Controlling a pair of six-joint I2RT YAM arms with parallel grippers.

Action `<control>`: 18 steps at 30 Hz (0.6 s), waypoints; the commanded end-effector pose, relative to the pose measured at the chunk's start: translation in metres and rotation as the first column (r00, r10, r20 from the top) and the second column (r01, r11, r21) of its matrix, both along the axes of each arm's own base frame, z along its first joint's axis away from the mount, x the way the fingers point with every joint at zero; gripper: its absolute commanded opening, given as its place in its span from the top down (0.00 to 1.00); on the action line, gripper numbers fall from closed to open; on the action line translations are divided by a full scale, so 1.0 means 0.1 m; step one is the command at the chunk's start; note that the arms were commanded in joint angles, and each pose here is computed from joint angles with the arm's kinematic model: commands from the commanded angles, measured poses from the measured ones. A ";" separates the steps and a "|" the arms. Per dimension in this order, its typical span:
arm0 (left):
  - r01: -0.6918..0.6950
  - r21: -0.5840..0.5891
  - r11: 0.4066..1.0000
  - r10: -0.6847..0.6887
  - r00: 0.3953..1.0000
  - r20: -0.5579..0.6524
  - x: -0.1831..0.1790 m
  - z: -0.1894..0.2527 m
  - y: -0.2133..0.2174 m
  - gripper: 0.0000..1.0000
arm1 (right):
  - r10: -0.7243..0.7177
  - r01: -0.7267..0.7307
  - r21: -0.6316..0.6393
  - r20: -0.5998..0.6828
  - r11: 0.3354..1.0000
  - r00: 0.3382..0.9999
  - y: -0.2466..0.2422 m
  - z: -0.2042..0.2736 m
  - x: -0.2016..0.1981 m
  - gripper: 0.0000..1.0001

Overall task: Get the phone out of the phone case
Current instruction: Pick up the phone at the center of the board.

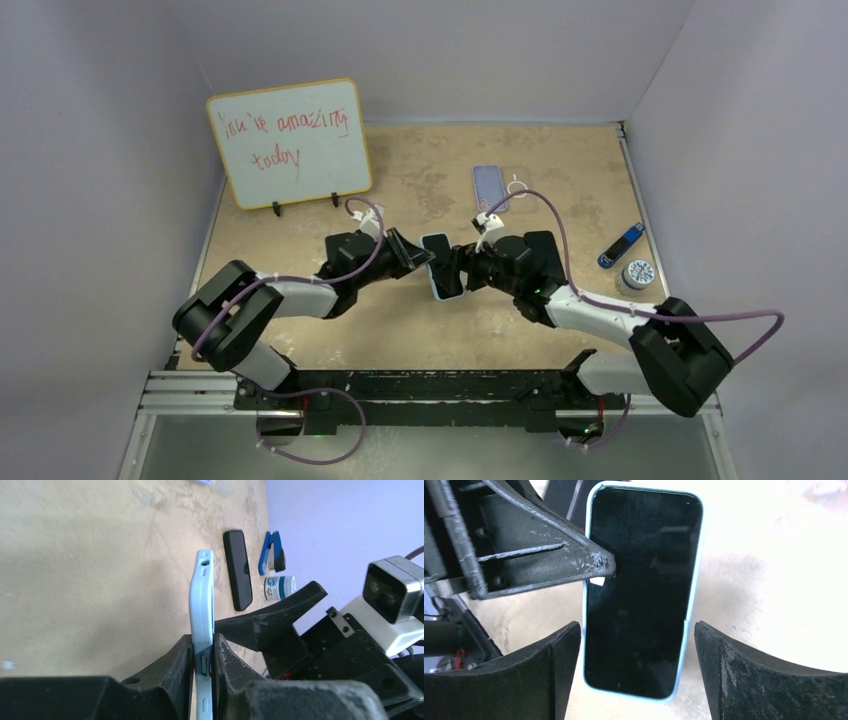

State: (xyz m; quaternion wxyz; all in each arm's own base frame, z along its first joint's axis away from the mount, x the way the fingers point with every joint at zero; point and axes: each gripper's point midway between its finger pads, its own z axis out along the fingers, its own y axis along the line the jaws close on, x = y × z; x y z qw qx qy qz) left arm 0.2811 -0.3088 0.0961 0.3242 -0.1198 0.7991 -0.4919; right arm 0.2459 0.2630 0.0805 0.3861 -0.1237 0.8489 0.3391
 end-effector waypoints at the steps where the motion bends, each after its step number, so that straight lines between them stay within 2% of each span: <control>1: -0.058 -0.081 0.995 0.070 0.985 0.158 0.16 0.48 0.23 1.00 | 0.003 -0.013 0.093 0.113 0.996 0.994 0.05 0.36 0.05 0.13; 4: -0.077 -0.121 0.990 0.100 0.976 0.196 0.17 0.69 0.33 1.00 | 0.029 -0.057 0.166 0.162 0.984 0.986 0.12 0.56 0.01 0.02; 11: -0.159 -0.233 0.959 0.223 0.934 0.278 0.21 1.21 0.58 1.00 | 0.012 -0.074 0.268 0.226 0.961 0.974 0.16 0.86 0.00 0.01; 18: -0.243 -0.352 0.904 0.348 0.897 0.272 0.17 1.40 0.82 1.00 | -0.042 -0.062 0.476 0.205 0.877 0.978 0.19 1.08 -0.09 0.01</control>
